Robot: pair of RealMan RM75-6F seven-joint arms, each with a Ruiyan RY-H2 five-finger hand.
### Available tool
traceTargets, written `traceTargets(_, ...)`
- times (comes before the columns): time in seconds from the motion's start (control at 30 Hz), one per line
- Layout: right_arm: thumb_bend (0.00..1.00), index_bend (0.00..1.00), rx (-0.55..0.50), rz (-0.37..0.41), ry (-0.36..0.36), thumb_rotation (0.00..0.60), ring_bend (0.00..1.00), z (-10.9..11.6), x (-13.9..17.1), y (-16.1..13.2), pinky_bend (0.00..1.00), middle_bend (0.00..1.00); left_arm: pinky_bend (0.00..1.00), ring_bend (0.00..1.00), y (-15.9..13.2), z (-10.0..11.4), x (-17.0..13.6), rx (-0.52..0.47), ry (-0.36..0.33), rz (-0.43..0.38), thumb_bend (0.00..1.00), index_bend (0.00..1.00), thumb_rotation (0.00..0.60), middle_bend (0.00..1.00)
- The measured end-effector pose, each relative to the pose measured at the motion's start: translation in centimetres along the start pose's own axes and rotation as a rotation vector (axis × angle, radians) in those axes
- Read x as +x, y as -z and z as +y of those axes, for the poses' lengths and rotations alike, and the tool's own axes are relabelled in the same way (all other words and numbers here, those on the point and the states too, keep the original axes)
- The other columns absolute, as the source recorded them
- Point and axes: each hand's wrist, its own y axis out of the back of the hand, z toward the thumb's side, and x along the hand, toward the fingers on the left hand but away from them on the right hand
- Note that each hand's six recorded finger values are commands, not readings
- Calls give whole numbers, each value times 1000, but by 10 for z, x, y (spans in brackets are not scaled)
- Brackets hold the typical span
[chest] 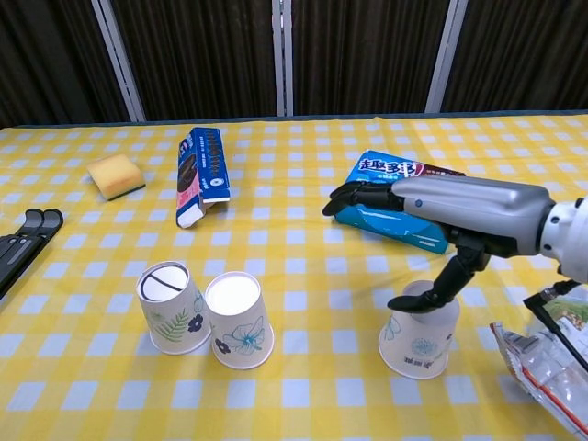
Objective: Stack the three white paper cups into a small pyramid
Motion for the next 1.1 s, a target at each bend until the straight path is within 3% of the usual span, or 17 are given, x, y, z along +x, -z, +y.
traceTargets(0.57,164,244,71,-73,-12,600,0,15,22,3,0,0,0,0,-2,-2,2,7,12,0,224,0,600,0)
traceTargets(1.1,166,207,126,-186,-124,600,0,-5,36,19,0,0,0,0,-5,-6,3,24,24,-1,224,0,600,0)
